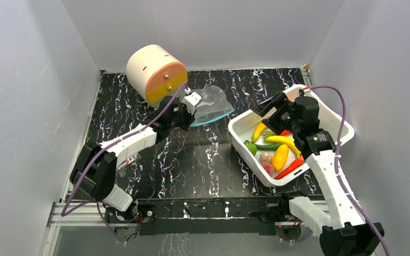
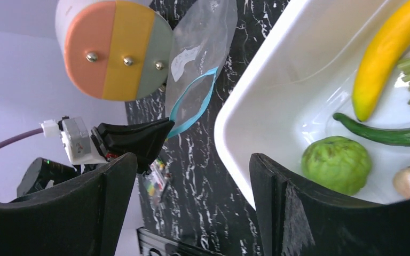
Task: Place the food in the zip-top bag and seal the zipper
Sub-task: Pick up the zipper food storage bag at the center of the board, then open the zipper of the food storage bag.
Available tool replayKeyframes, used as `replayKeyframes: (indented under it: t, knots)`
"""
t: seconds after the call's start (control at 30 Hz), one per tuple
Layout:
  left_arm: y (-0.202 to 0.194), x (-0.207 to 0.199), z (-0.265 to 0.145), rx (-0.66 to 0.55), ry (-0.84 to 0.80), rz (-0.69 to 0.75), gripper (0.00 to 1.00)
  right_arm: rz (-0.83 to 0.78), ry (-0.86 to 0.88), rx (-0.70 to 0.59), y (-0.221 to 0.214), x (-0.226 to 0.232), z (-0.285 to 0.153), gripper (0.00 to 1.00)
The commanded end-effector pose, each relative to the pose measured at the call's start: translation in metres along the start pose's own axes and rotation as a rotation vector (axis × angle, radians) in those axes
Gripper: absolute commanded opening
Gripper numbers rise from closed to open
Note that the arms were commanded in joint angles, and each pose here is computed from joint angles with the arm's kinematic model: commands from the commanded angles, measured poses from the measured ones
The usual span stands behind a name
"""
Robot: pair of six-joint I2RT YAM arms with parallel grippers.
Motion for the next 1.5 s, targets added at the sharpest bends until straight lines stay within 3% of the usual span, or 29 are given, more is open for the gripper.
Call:
replayKeyframes:
  t: [0.0,0.2,0.57,0.73,0.9,1.13,1.37,1.47]
  knots:
    - [0.046,0.003,-0.027,-0.088,0.054,-0.135,0.00,0.077,0.116,-0.056,0.018,0.038,0.000,0.75]
    - [0.060,-0.002,-0.044,-0.158,0.055,-0.238,0.00,0.065,0.148,-0.019,0.004,0.056,0.017,0.72]
    - [0.076,-0.018,-0.066,-0.153,-0.030,-0.403,0.00,0.001,0.196,0.158,-0.072,0.098,0.074,0.53]
    - [0.076,-0.027,-0.075,-0.174,-0.068,-0.454,0.00,-0.047,0.178,0.173,-0.083,0.107,0.098,0.51]
    - [0.077,-0.033,-0.079,-0.154,-0.105,-0.513,0.00,-0.021,0.167,0.124,-0.084,0.104,0.109,0.43]
    - [0.080,-0.039,-0.085,-0.169,-0.149,-0.547,0.00,-0.040,0.147,0.217,-0.101,0.101,0.132,0.39]
    - [0.077,-0.040,-0.092,-0.156,-0.133,-0.542,0.00,-0.078,0.143,0.200,-0.100,0.098,0.130,0.01]
    - [0.074,-0.042,-0.097,-0.126,-0.137,-0.537,0.00,-0.125,0.152,0.208,-0.099,0.101,0.123,0.00]
Point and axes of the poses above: each gripper's point midway between its finger pads, its own z axis out along the fingers, its own x axis along the line the jaws close on, y = z × x, the point moved 6 cm from there along -z, back along the fingers, and after that the axes turned 2 degrees about z, right-handed, at the moved point
